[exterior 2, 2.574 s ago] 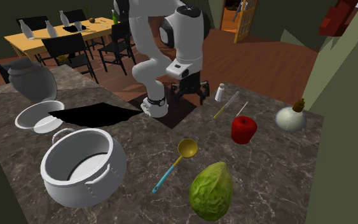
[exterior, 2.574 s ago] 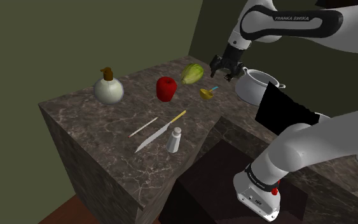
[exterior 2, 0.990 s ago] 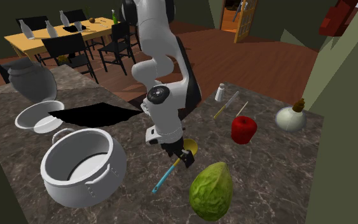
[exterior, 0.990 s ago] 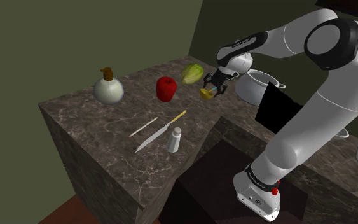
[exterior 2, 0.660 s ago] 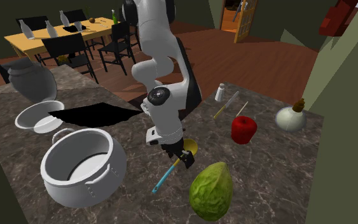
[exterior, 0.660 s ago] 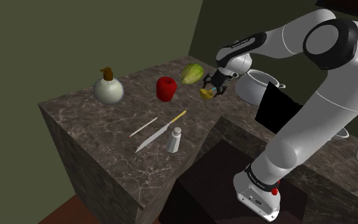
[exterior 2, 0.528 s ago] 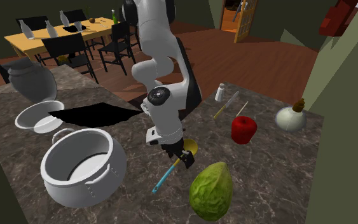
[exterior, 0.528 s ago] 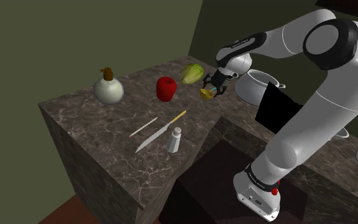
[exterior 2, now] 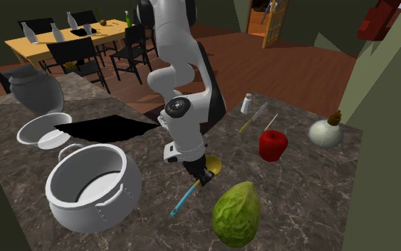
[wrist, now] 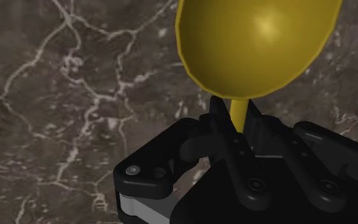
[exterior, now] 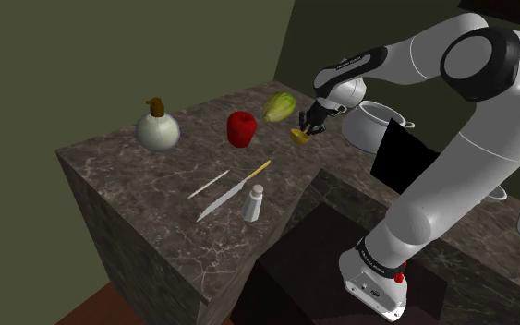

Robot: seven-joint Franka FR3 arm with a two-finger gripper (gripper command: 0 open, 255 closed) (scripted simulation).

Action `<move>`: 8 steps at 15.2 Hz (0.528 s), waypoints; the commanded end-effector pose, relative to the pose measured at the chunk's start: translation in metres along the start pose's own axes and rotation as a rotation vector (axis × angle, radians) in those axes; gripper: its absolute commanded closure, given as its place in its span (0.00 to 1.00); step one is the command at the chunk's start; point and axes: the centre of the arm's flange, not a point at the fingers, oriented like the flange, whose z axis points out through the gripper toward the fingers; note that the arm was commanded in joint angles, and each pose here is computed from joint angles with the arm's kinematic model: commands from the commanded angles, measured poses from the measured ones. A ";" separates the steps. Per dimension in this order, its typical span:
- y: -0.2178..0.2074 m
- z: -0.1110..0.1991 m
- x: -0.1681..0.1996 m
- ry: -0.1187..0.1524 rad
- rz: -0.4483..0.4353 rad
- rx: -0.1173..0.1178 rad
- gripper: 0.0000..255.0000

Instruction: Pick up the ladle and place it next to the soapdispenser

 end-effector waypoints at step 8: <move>-0.005 -0.031 -0.003 -0.001 0.000 -0.002 1.00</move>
